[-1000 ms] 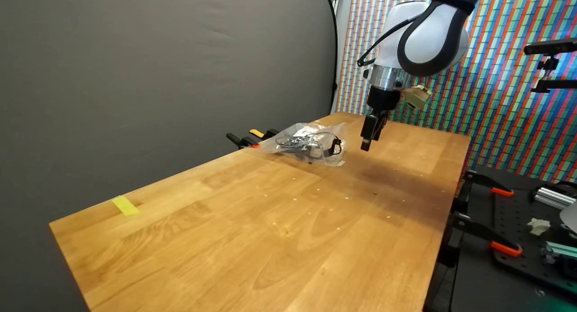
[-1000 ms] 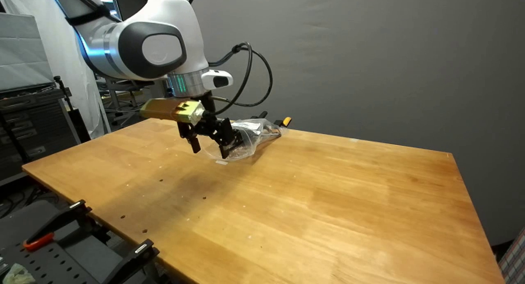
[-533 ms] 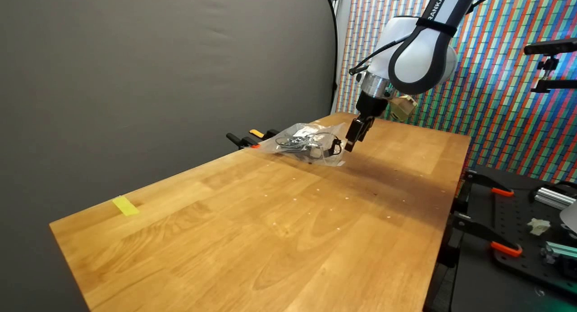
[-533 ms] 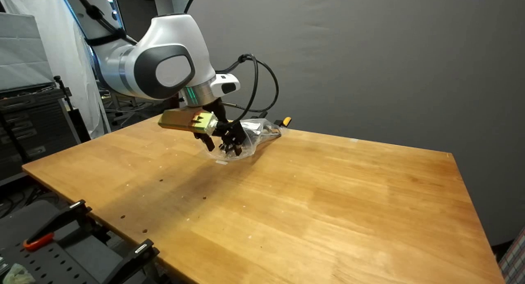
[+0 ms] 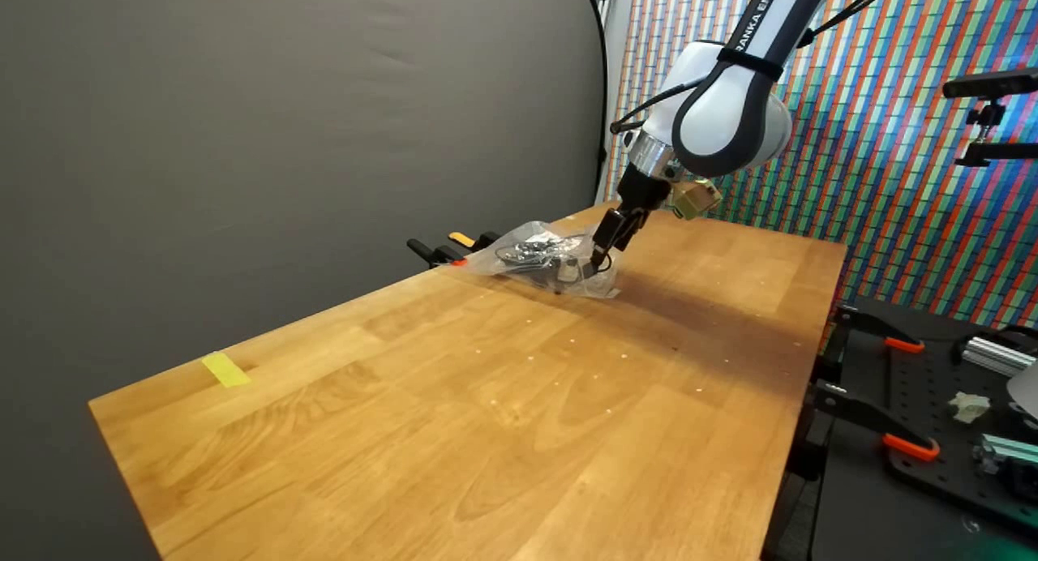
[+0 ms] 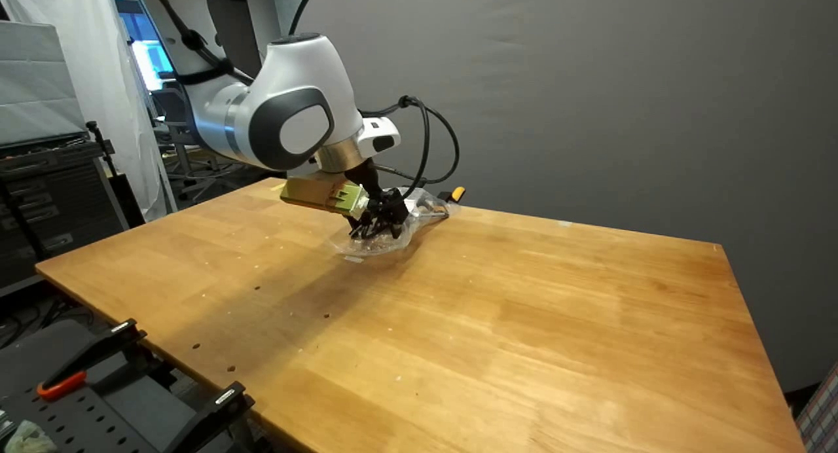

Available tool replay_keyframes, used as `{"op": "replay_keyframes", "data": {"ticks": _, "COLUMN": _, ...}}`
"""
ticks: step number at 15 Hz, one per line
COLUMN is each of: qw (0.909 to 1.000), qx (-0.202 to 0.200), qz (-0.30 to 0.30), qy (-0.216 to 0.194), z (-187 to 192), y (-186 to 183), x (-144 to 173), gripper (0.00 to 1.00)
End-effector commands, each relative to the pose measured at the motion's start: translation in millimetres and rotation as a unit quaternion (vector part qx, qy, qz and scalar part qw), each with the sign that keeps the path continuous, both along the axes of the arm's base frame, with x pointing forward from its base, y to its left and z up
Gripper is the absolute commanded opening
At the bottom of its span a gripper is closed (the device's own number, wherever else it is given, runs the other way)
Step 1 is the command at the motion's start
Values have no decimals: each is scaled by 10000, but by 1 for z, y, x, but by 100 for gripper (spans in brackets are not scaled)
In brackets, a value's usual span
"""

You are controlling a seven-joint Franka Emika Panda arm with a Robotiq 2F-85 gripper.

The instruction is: Take the black object out of the plastic and put it on the table

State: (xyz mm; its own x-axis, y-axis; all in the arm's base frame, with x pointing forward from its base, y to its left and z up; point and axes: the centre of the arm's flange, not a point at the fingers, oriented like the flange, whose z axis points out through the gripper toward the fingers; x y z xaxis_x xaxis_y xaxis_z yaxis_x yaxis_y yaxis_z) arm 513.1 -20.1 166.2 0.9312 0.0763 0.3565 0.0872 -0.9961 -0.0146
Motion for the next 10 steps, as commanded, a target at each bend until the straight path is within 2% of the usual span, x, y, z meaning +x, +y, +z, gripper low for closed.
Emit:
{"op": "replay_keyframes", "data": {"ticks": 1, "qw": 9990, "qx": 269, "qz": -113, "qy": -328, "z": -1, "y": -9, "x": 22, "gripper": 100}}
{"op": "replay_keyframes", "data": {"ticks": 7, "qw": 9968, "qx": 592, "qz": -228, "qy": -477, "z": 9, "y": -7, "x": 38, "gripper": 99}}
{"op": "replay_keyframes", "data": {"ticks": 8, "qw": 9966, "qx": 628, "qz": -254, "qy": -468, "z": 10, "y": -7, "x": 38, "gripper": 74}}
{"op": "replay_keyframes", "data": {"ticks": 9, "qw": 9965, "qx": 650, "qz": -270, "qy": -446, "z": 12, "y": -7, "x": 38, "gripper": 74}}
{"op": "replay_keyframes", "data": {"ticks": 10, "qw": 9966, "qx": 645, "qz": -284, "qy": -434, "z": 12, "y": -9, "x": 37, "gripper": 68}}
